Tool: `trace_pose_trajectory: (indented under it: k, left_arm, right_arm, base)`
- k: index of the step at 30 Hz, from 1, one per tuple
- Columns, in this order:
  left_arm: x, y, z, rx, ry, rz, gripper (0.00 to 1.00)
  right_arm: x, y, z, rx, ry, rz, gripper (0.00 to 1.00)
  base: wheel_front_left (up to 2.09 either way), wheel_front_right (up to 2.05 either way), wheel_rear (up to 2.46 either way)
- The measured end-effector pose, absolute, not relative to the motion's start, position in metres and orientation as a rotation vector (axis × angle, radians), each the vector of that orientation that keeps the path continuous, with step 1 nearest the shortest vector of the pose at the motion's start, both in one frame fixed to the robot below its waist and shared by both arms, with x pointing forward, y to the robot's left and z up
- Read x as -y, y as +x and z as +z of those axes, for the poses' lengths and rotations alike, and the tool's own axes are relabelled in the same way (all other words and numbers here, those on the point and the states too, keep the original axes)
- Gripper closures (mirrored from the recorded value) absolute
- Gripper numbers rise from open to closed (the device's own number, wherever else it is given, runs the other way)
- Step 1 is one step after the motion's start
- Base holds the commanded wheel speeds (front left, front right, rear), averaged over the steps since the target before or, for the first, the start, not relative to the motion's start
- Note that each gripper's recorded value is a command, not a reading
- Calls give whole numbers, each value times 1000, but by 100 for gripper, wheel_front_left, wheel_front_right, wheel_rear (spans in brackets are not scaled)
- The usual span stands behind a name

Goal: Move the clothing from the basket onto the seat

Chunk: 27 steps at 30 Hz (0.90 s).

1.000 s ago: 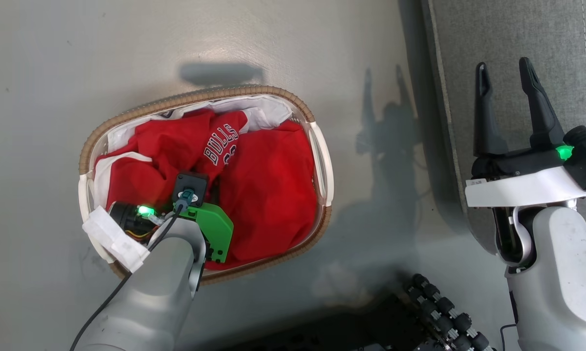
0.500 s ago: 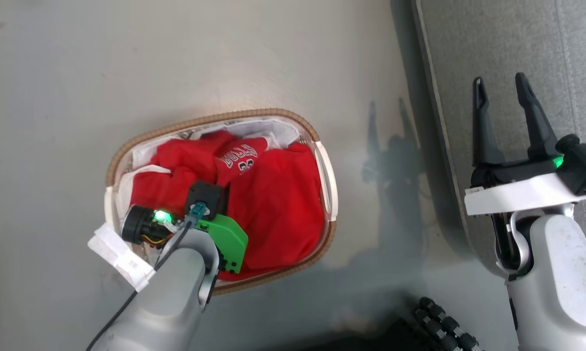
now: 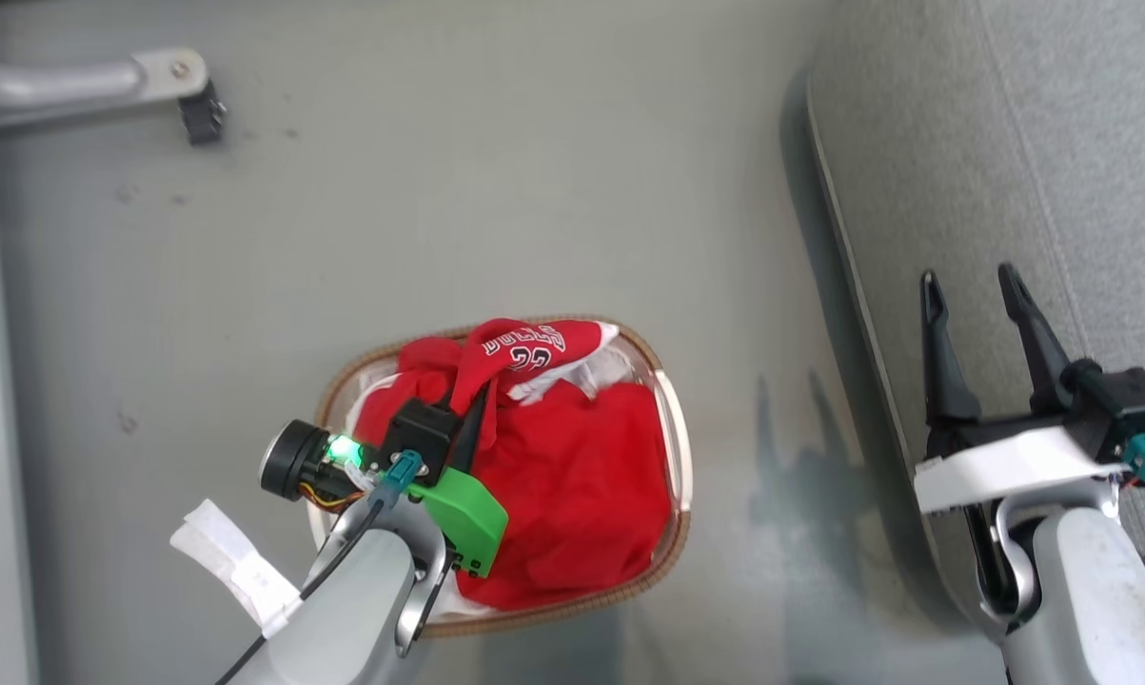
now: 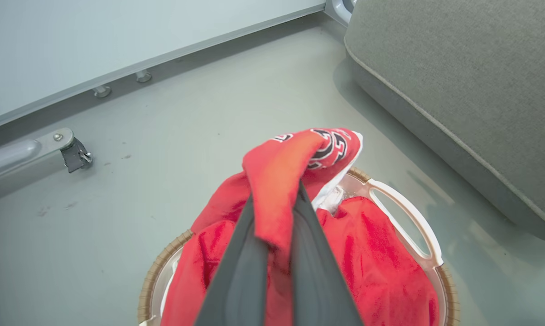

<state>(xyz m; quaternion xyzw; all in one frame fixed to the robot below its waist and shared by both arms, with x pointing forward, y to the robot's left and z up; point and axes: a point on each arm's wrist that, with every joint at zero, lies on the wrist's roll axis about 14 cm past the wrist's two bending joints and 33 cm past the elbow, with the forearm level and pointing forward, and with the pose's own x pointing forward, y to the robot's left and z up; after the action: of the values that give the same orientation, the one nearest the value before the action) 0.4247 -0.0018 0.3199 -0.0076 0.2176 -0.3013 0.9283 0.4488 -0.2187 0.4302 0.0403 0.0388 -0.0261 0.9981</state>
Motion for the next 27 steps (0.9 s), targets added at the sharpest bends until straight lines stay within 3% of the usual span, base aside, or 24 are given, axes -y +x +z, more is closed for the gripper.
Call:
trace_pose_trajectory:
  k: [16,27]
  left_arm:
    - [-24,459,538,86,244,-637,100]
    - [-15,451,680,352,399,-667,100]
  right_arm:
    - [193,394,498,63,100,21,0]
    - [149,389,545,189,75,157,0]
  base:
    - [0,0,0]
    - [0,0,0]
